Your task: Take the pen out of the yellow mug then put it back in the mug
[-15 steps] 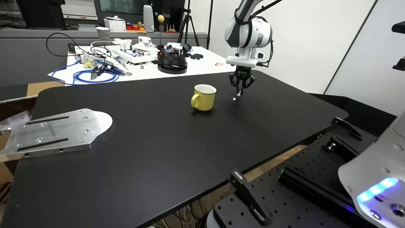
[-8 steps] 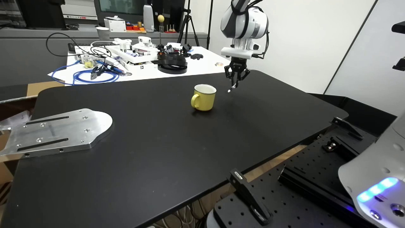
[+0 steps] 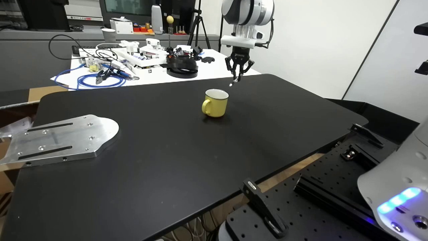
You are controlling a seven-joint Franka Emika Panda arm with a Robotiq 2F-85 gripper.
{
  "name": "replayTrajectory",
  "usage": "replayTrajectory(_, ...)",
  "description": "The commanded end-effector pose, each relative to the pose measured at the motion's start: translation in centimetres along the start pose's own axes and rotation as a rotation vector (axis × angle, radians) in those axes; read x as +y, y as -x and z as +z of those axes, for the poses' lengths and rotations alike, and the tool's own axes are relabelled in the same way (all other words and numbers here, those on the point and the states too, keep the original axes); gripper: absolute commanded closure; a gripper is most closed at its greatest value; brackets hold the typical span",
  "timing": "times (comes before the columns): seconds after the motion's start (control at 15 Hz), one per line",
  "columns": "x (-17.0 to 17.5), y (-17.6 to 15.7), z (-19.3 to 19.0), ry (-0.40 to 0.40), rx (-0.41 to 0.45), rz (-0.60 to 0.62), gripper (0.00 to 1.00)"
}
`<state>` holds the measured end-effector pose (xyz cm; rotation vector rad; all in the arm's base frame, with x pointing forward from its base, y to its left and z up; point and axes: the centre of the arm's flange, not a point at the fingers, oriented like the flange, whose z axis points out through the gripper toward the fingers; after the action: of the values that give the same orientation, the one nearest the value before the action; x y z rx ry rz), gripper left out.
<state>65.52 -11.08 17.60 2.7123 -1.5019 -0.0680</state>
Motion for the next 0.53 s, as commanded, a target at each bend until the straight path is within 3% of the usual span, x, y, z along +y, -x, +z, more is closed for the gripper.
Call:
replayTrajectory(0.0,-2.9,1.3,-3.1,0.000,-0.010,0.004,0.95)
replayTrajectory(0.2,-4.7,2.3,-4.9,-0.005,-0.072,-0.020,0.95)
replayTrajectory(0.47,-5.9,3.0,-6.3,0.020,-0.299,-0.058,0.95)
